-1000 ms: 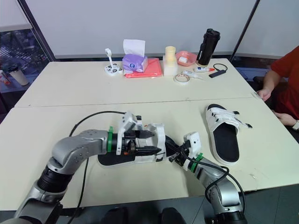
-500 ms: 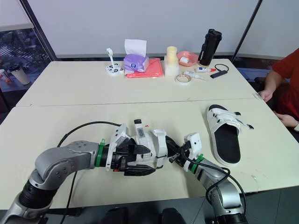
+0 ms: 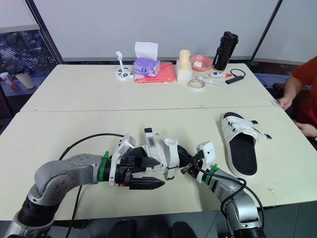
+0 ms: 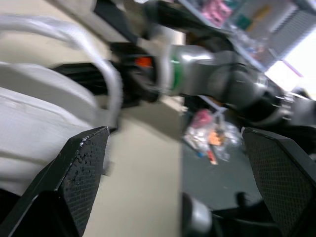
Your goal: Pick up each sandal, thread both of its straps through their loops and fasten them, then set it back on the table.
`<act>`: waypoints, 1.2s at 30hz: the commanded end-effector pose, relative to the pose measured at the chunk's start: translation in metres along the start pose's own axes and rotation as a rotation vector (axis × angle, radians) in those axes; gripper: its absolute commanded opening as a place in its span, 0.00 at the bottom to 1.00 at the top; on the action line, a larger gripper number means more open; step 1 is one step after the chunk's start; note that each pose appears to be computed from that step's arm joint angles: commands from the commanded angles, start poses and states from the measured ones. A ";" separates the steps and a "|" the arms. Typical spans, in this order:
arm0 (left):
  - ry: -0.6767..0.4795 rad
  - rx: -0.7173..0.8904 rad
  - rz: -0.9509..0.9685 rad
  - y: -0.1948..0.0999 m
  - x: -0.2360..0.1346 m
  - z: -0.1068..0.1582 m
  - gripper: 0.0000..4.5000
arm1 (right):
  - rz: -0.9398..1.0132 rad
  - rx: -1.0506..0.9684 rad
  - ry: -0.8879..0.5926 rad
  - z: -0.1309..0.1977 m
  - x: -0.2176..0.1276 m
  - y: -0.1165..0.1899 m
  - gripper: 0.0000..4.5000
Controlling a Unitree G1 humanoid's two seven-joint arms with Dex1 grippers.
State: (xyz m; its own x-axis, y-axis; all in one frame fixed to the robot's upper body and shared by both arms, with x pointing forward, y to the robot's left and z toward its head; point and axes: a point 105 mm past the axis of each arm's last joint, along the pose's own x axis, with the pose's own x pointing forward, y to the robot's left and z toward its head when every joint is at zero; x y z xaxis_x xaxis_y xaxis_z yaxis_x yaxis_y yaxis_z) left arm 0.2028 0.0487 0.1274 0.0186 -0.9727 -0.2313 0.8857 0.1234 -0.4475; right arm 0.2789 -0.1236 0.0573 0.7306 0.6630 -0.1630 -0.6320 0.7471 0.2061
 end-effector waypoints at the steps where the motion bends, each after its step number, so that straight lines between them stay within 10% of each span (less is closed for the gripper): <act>1: 0.033 -0.011 -0.044 -0.011 0.003 -0.009 0.99 | -0.007 0.153 0.260 -0.070 -0.012 0.005 0.00; 26: -0.073 0.038 0.153 0.060 0.054 0.000 0.99 | -0.024 0.141 0.254 -0.067 -0.015 0.003 0.00; 36: -0.085 -0.004 0.142 0.057 0.051 -0.002 0.05 | -0.030 0.142 0.254 -0.068 -0.015 0.003 0.00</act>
State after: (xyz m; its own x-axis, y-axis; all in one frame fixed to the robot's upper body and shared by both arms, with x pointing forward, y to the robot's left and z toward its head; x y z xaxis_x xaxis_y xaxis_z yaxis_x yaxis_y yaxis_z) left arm 0.2508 0.0053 0.0774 0.1663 -0.9539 -0.2497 0.8607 0.2640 -0.4353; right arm 0.2782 -0.1284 0.0562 0.7371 0.6510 -0.1815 -0.6215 0.7584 0.1964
